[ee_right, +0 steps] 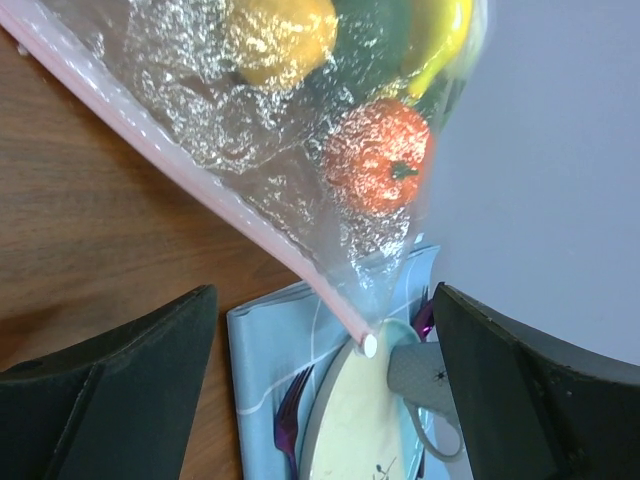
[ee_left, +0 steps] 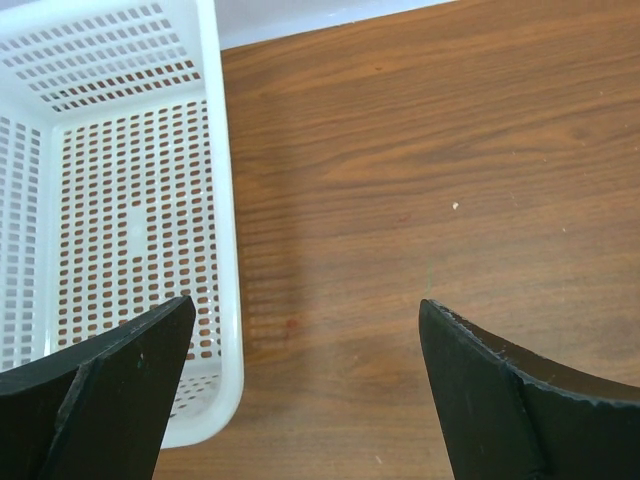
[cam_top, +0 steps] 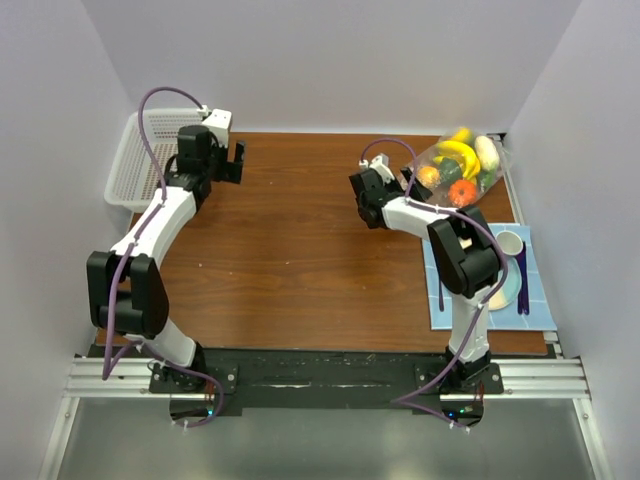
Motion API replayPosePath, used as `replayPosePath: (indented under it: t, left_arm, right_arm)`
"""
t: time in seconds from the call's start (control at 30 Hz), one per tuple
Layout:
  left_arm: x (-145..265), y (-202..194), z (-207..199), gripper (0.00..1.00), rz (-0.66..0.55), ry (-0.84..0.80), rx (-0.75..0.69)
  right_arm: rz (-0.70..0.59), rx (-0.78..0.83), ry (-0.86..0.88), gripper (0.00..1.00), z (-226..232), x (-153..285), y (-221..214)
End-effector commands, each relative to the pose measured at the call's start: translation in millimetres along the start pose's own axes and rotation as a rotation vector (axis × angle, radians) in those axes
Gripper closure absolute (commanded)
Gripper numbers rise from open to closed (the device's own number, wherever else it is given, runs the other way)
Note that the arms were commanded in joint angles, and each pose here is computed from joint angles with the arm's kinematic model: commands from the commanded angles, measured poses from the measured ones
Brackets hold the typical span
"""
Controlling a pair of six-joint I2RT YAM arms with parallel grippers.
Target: Open the zip-top bag and remove the fake food
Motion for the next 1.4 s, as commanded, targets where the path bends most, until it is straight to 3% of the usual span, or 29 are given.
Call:
replayPosePath:
  t: [0.0, 0.3, 0.67, 0.9, 1.07, 1.13, 1.2, 1.33, 1.37]
  left_arm:
    - [-0.3, 38.3, 4.4, 0.0, -0.118, 0.037, -0.01]
    - [-14.3, 41.2, 10.8, 0.0, -0.126, 0.09, -0.009]
    - [-33.6, 32.6, 22.1, 0.0, -0.122, 0.169, -0.045]
    - [-51.0, 13.9, 36.7, 0.0, -0.126, 0.268, -0.108]
    - [-64.4, 3.7, 47.0, 0.0, -0.125, 0.362, -0.164]
    - [-74.2, 2.0, 50.6, 0.0, -0.122, 0.394, -0.175]
    - [-86.5, -1.6, 53.0, 0.03, -0.113, 0.42, -0.179]
    - [-105.4, -20.4, 50.3, 0.22, -0.06, 0.412, -0.176]
    - [-109.2, -31.1, 49.3, 0.36, -0.022, 0.403, -0.179]
  right_arm:
    - [0.046, -0.053, 0.012, 0.08, 2.9, -12.0, -15.8]
    - [0.113, -0.061, 0.077, 0.12, 19.9, -36.2, -29.1]
    - [0.152, -0.077, 0.071, 0.29, 36.5, -58.9, -26.6]
    - [0.167, -0.13, 0.055, 0.59, 31.2, -73.0, -26.2]
    - [0.191, -0.165, 0.062, 0.69, 24.0, -77.7, -27.4]
    - [0.189, -0.175, 0.07, 0.8, 20.5, -75.1, -26.6]
    - [0.186, -0.224, 0.07, 0.99, 14.7, -70.8, -27.3]
    - [0.17, -0.319, 0.106, 1.0, -0.4, -56.8, -24.8]
    - [0.163, -0.356, 0.127, 1.0, -1.2, -52.4, -23.8]
Point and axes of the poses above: each gripper's point midway between its finger pads, its own x axis back along the fingers, its own z axis along the line the jaws close on, y = z × x, the point moved 3 cm from there along x, back along the fingers, and after that the axes turned 10 degrees about x, right-handed, at the moved point
